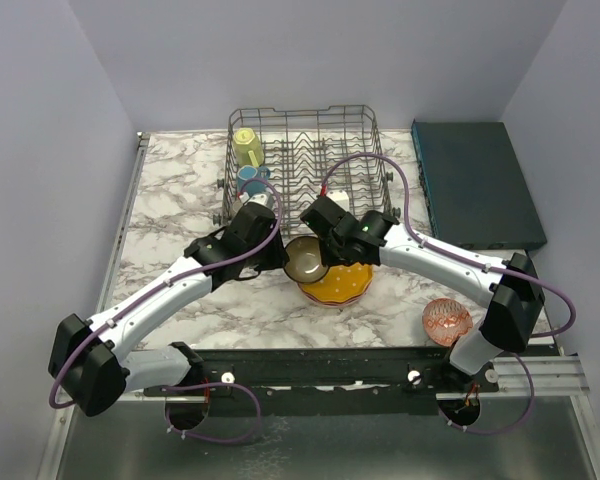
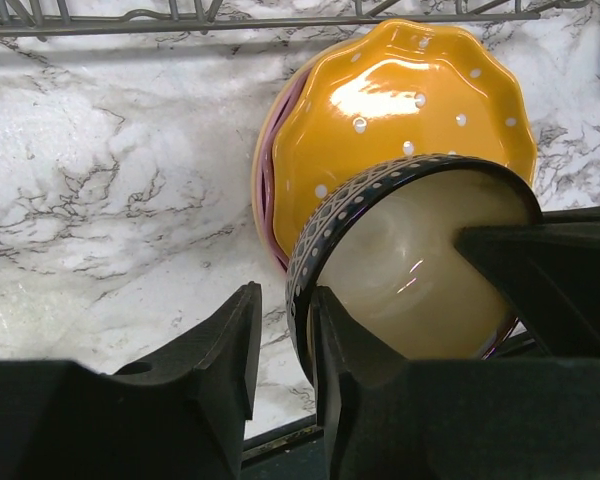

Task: Load the mixed dishes into the dish rack
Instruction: Turn the bowl upside down on the dish rack.

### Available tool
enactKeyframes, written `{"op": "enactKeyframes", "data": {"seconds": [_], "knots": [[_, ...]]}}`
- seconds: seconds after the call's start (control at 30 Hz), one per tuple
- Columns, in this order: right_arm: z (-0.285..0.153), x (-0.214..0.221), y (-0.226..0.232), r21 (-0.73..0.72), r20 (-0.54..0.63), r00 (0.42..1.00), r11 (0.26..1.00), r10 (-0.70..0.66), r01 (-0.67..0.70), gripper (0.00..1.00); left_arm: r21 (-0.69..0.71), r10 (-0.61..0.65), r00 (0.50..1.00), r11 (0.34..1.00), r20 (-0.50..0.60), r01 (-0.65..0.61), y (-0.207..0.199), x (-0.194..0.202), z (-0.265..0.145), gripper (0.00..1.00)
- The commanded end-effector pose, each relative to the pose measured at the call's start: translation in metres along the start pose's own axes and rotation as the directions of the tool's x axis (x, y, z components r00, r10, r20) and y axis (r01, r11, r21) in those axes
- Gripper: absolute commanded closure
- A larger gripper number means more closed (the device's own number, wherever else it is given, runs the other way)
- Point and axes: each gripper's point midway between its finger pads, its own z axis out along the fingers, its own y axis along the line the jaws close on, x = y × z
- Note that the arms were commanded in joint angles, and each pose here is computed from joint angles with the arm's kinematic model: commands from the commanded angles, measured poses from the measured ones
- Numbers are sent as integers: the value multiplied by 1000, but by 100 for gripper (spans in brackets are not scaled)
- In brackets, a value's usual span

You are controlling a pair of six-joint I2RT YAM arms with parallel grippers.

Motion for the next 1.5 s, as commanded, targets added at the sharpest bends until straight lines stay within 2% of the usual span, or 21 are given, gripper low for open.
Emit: {"op": "enactKeyframes", "data": {"seconds": [0.0,0.37,0.43,0.53,0.63,0.73,0.9,1.03,1.27,1.47], "knots": [[-18,-21,12,-61,82,995,997,52,-47,100,-6,1,1000,1000,5,-1,-3,-4,1,69],[-20,-26,18,-74,98,994,997,45,-38,99,10,9,1000,1000,-22,-8,-5,3,8,81],[-21,-27,18,-73,100,994,997,43,-36,100,11,13,1000,1000,-25,-13,-5,3,9,86],[-19,-25,17,-70,100,994,997,39,-32,100,13,18,999,1000,-31,-18,-6,4,10,100],[-18,-23,16,-70,99,994,997,37,-30,98,15,18,1000,1000,-25,-18,-5,4,9,100],[-20,-23,15,-71,102,994,997,39,-32,91,22,15,1000,1000,-8,-14,-6,2,6,100],[-24,-22,8,-63,118,992,998,37,-30,67,35,17,1000,999,11,-17,-8,-2,3,100],[-28,-21,2,-61,130,991,998,32,-24,54,37,19,1000,999,14,-20,-8,-3,3,100],[-51,-25,-9,-77,173,984,997,32,-19,42,55,34,999,998,13,-35,-11,-8,5,100],[-82,-32,-3,-222,241,969,975,63,-8,22,98,12,1000,995,-5,-11,-8,-13,3,100]]}}
